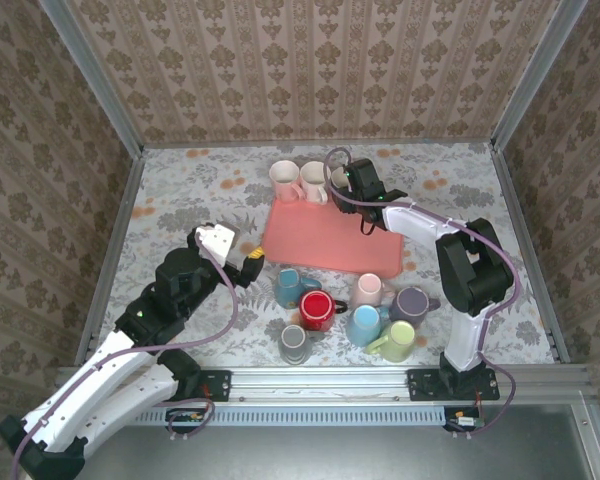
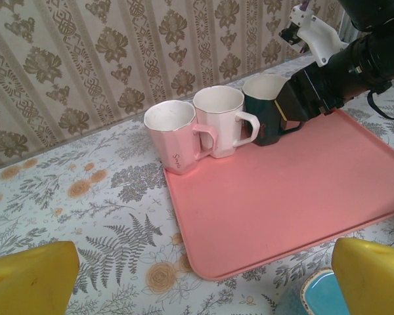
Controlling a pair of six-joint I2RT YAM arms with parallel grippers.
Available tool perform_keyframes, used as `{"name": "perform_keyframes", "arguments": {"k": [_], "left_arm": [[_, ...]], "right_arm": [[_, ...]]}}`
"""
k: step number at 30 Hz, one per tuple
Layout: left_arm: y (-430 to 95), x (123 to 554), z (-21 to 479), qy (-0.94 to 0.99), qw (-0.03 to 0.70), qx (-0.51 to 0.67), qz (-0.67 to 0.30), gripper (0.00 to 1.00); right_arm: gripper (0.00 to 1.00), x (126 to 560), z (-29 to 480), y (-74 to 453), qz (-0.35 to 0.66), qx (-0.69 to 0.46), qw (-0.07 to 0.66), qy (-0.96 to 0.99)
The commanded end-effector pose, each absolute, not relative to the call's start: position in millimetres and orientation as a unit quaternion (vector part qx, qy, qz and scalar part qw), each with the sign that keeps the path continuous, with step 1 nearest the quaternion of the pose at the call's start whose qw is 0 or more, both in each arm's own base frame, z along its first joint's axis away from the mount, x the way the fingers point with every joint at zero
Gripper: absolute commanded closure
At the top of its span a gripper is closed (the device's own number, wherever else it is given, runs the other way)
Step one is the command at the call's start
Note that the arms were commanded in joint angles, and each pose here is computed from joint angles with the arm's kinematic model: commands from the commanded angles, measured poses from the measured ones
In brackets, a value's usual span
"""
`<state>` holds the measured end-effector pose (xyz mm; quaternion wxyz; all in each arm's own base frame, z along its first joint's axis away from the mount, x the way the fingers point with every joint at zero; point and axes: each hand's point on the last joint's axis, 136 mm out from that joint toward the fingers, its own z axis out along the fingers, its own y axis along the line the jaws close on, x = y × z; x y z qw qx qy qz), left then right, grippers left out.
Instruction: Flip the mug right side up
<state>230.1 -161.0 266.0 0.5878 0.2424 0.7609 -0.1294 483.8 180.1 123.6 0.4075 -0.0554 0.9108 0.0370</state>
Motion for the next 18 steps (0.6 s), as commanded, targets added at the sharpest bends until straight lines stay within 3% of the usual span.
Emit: {"name": "perform_keyframes", "arguments": {"k": [1, 9, 18], "left_arm": [[-160.3, 233.5, 262.6, 0.763, 0.588, 0.238, -0.124, 0.00], [-170.7, 237.7, 244.5, 0.790, 0.547, 0.251, -0.119, 0.00], [-174.6, 233.2, 233.0, 0.843, 0.464, 0.254, -0.097, 0.00]], "right_arm": [[0.53, 476.9, 173.3, 176.5, 0.057, -0.051, 0.447, 0.891], [0.50, 418.9, 240.9, 174.9, 0.090, -0.094, 0.469, 0.874], [0.49, 320.0, 271.9, 183.7, 0.184, -0.149, 0.439, 0.867]]}}
